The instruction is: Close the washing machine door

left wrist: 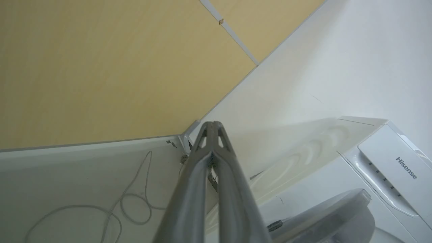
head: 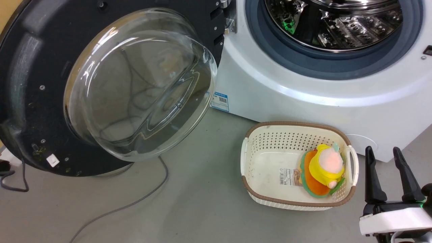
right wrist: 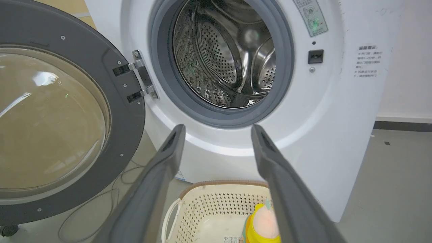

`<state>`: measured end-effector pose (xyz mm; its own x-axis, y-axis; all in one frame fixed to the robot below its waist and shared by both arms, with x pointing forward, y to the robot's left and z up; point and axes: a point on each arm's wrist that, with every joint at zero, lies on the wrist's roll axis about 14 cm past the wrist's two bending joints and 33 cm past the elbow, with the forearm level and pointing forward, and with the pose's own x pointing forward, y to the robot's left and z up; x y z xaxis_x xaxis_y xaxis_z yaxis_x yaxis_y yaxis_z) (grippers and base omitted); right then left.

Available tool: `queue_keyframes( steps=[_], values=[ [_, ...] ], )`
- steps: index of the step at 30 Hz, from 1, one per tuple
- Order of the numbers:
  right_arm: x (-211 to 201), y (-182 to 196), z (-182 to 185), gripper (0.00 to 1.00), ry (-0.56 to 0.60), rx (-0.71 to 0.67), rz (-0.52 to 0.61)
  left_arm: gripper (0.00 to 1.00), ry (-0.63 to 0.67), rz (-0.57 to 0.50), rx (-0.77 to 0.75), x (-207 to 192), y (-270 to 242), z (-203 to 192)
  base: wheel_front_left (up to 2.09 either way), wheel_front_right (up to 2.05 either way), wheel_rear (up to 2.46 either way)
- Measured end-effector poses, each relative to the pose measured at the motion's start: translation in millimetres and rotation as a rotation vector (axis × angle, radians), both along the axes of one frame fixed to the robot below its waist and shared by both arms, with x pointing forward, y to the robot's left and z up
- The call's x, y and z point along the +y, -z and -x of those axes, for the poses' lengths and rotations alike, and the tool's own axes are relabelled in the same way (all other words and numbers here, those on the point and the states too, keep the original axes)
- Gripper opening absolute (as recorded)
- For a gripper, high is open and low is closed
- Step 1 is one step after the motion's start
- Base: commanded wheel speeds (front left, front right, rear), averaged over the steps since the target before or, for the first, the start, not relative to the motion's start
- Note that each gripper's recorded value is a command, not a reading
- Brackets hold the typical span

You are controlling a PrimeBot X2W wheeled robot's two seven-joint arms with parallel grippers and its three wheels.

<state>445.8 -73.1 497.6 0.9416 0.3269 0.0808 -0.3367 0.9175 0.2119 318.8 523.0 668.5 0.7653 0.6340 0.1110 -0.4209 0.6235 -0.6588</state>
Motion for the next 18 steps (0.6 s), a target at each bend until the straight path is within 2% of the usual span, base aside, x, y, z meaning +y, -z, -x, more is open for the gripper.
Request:
queue_keyframes(
  steps=[8, 18],
  values=[
    [5.2, 1.3, -6.4, 1.0, -0.006, -0.007, -0.027, 0.0, 0.108, 0.127, 0.078, -2.0, 29.3, 3.6, 0.0, 0.0, 0.0],
    [15.0, 6.1, -18.4, 1.0, -0.019, -0.012, -0.058, 0.0, 0.257, 0.232, 0.163, -32.8, 72.2, -4.6, 0.0, 0.0, 0.0]
  ],
)
